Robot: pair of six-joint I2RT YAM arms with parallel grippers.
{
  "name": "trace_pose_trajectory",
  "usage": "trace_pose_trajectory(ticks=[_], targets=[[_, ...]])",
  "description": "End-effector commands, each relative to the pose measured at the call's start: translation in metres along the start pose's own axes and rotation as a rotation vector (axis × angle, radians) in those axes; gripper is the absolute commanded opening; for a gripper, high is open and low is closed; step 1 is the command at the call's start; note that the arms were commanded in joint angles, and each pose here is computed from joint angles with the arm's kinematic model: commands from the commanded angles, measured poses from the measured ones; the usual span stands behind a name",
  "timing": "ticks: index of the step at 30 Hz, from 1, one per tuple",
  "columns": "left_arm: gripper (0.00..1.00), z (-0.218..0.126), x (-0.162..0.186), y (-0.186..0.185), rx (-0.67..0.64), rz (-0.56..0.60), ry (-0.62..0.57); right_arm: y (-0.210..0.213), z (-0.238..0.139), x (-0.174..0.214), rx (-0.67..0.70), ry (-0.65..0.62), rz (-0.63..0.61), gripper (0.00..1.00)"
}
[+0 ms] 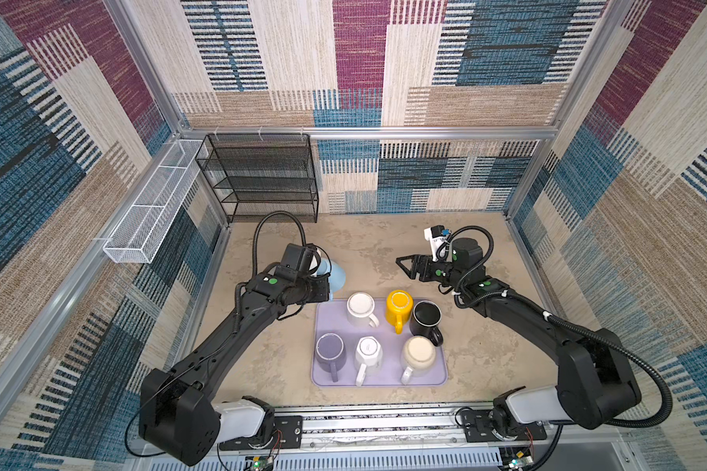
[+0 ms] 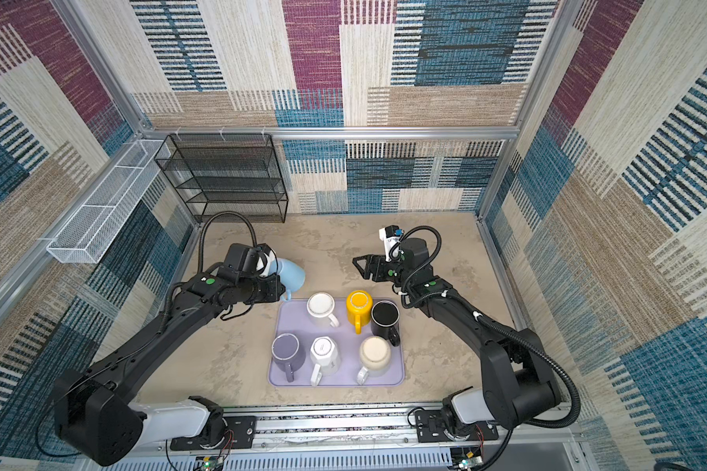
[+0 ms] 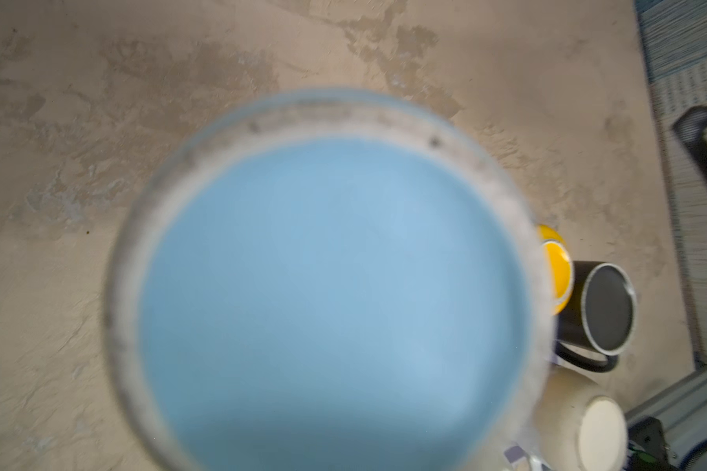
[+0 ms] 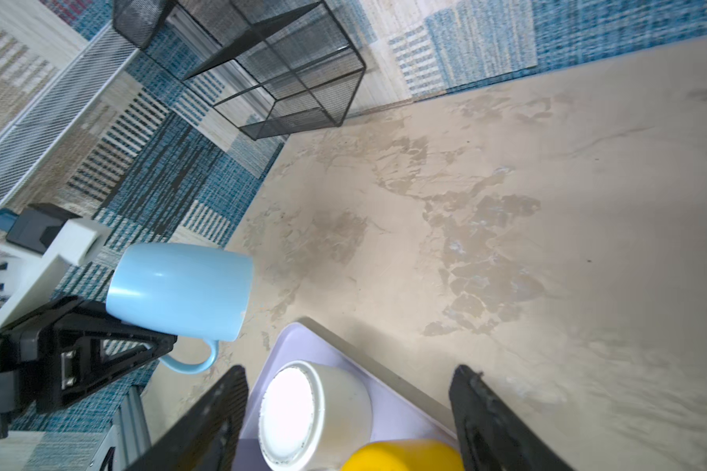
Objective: Turn the mug right side up
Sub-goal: 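Carry the light blue mug off the tray toward the right gripper while it approaches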
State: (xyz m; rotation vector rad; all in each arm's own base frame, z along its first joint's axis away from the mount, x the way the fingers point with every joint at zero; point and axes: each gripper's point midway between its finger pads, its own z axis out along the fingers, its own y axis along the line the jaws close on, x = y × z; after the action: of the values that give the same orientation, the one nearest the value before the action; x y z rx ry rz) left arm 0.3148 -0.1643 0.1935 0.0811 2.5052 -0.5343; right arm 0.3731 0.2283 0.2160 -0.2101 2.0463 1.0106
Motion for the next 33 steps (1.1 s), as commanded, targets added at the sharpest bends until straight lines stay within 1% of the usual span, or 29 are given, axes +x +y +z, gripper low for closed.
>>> trace_pose_trajectory(ticks=[1, 4, 7, 14, 17, 18, 20, 30, 33], targets=[[0.00, -0.014, -0.033, -0.032, 0.178, 0.018, -0.134, 0.031, 0.003, -0.008, -0.135, -0.032, -0.011, 0.80], [0.00, -0.022, -0.044, -0.040, 0.253, 0.018, -0.171, 0.055, 0.007, -0.004, -0.231, -0.020, -0.013, 0.80], [0.00, -0.029, -0.053, -0.049, 0.324, 0.023, -0.210, 0.072, 0.010, -0.001, -0.296, -0.014, -0.006, 0.79], [0.00, -0.043, -0.075, -0.065, 0.466, 0.032, -0.321, 0.096, 0.009, 0.000, -0.395, -0.013, 0.006, 0.77], [0.00, -0.055, -0.086, -0.078, 0.557, 0.053, -0.397, 0.103, 0.007, -0.002, -0.430, -0.018, 0.012, 0.77], [0.00, -0.060, -0.086, -0.084, 0.608, 0.059, -0.405, 0.106, 0.005, -0.002, -0.446, -0.020, 0.012, 0.76], [0.00, -0.067, -0.090, -0.091, 0.665, 0.070, -0.423, 0.113, 0.002, -0.003, -0.478, -0.026, 0.009, 0.76], [0.00, -0.096, -0.096, -0.115, 0.877, 0.134, -0.497, 0.139, -0.013, -0.012, -0.608, -0.072, -0.006, 0.75], [0.00, -0.109, -0.094, -0.126, 0.973, 0.182, -0.524, 0.148, -0.017, -0.016, -0.645, -0.083, -0.007, 0.74]])
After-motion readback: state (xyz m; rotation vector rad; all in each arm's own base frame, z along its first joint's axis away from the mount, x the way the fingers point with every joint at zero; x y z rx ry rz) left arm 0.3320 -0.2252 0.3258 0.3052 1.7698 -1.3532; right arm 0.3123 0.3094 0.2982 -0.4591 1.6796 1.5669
